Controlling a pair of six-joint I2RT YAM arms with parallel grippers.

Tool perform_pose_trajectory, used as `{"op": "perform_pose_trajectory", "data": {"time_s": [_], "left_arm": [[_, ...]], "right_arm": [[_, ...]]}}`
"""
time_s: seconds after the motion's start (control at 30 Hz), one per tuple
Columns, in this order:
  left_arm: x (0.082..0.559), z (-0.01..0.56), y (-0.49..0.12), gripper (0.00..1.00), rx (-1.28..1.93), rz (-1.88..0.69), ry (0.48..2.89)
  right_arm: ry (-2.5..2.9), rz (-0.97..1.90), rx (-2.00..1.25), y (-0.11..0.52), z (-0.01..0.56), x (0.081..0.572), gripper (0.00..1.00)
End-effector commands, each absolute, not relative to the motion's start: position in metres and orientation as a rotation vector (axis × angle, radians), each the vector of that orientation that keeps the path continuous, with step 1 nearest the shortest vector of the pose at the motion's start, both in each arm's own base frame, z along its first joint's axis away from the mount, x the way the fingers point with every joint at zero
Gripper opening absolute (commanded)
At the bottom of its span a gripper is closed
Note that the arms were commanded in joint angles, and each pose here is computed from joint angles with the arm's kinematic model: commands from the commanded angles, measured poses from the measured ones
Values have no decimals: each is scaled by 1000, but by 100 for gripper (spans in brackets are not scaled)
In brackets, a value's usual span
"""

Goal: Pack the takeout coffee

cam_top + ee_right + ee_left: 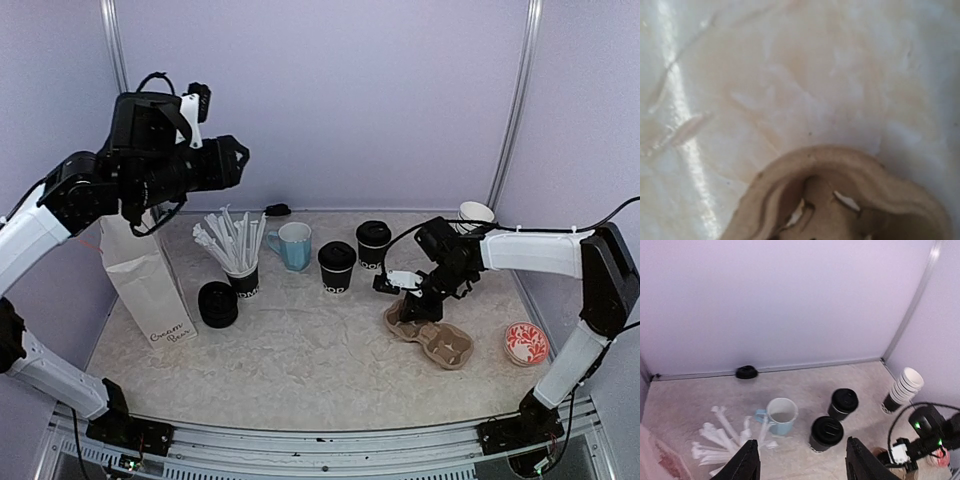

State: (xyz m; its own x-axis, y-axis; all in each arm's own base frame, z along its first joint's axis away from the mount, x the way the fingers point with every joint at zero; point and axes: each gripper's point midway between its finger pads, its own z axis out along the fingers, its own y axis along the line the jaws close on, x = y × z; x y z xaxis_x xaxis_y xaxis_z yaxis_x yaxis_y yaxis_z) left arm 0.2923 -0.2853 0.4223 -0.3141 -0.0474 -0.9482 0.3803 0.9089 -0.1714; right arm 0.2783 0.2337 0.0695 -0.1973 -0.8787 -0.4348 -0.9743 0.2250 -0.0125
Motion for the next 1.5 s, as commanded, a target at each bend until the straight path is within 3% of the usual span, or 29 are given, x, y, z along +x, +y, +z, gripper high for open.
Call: {"op": "perform_pose_trajectory", "data": {"time_s": [0.0, 0.1, 0.37, 0.67, 1.33, 1.47], "left_arm": [[288, 426, -172, 57, -192, -139, 1887], [283, 418, -125, 58, -333, -26, 1904], [278, 378, -31, 73, -543, 163, 1940], [293, 337, 38, 73, -690, 285, 2017], [322, 266, 65, 42, -751, 394, 2192], [323, 261, 64, 27, -752, 390, 2211]], "right_arm": [[2132, 451, -1695, 240, 86, 272, 11], [2128, 469, -1692, 243, 88, 273, 14], [2110, 506, -1704, 247, 93, 270, 21], [2100, 535, -1709, 248, 92, 266, 24], [2122, 540, -1726, 246, 81, 263, 25], [2124, 539, -1726, 246, 83, 263, 25]]}}
